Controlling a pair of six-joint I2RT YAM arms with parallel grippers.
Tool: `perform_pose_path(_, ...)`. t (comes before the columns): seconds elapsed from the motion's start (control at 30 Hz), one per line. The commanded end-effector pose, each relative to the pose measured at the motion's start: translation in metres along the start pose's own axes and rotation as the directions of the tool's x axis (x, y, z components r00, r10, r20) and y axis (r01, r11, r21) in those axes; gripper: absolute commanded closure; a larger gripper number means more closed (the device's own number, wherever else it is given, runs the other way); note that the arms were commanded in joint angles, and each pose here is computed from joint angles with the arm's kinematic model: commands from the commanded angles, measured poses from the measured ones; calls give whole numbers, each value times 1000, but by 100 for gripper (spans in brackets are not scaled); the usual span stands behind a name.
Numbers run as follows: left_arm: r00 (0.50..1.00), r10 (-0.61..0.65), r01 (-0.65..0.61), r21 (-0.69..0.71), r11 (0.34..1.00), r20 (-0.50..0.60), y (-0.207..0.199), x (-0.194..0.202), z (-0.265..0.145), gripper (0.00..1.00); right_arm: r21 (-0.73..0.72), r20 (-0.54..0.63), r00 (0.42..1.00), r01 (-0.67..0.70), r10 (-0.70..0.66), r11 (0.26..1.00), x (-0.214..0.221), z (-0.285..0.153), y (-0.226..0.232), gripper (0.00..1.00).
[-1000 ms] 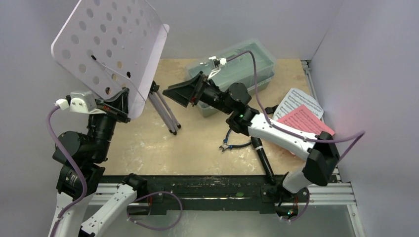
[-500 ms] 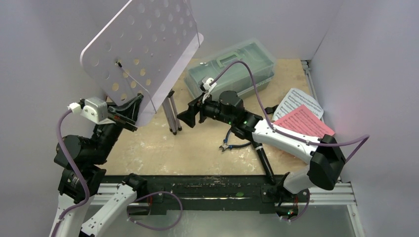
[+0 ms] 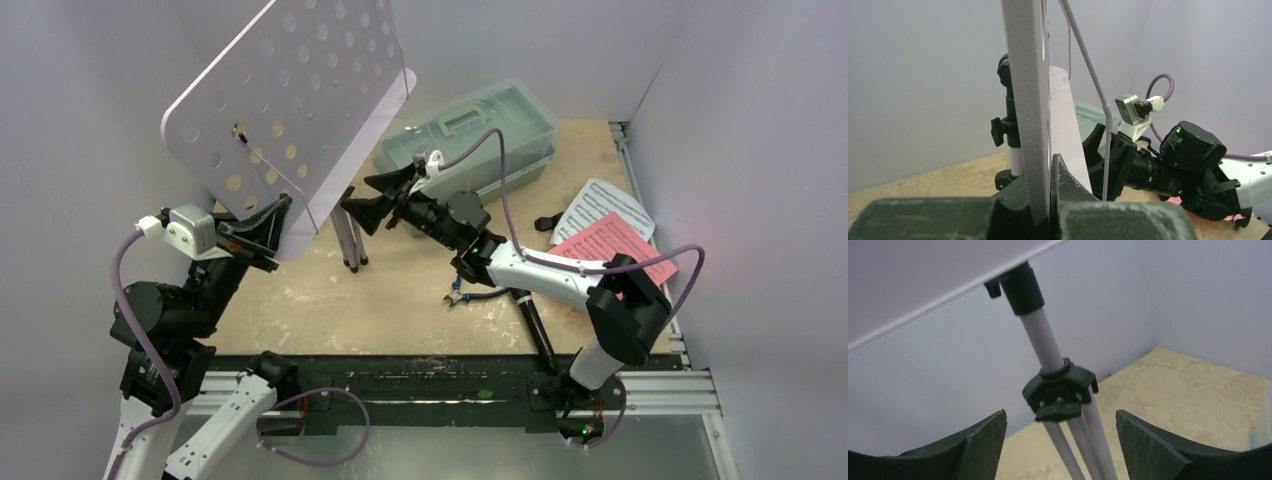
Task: Set up the instrument practice props
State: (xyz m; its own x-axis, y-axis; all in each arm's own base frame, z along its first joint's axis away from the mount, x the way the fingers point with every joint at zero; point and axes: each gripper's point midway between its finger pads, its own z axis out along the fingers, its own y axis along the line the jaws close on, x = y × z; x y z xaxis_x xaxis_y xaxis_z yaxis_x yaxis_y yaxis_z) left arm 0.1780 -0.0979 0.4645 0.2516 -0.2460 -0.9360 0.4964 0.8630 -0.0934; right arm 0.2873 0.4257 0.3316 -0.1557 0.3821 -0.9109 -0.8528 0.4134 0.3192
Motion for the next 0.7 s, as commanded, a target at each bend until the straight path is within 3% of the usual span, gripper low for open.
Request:
perform_pose_path(0.0, 988, -29, 23, 37, 999, 154, -9, -42, -4, 100, -69, 203, 979, 18, -4, 997, -65, 27, 22, 21)
perform_pose_path(0.43, 983, -65, 57, 53, 997, 169, -12, -49, 1, 100, 30, 303, 950, 64, -70, 998, -65, 59, 21, 33)
perform_pose_path(0.67, 983, -66, 55, 66, 996, 170, -15, -52, 1, 100, 111, 341, 926, 129, -159, 985, -66, 75, 21, 46)
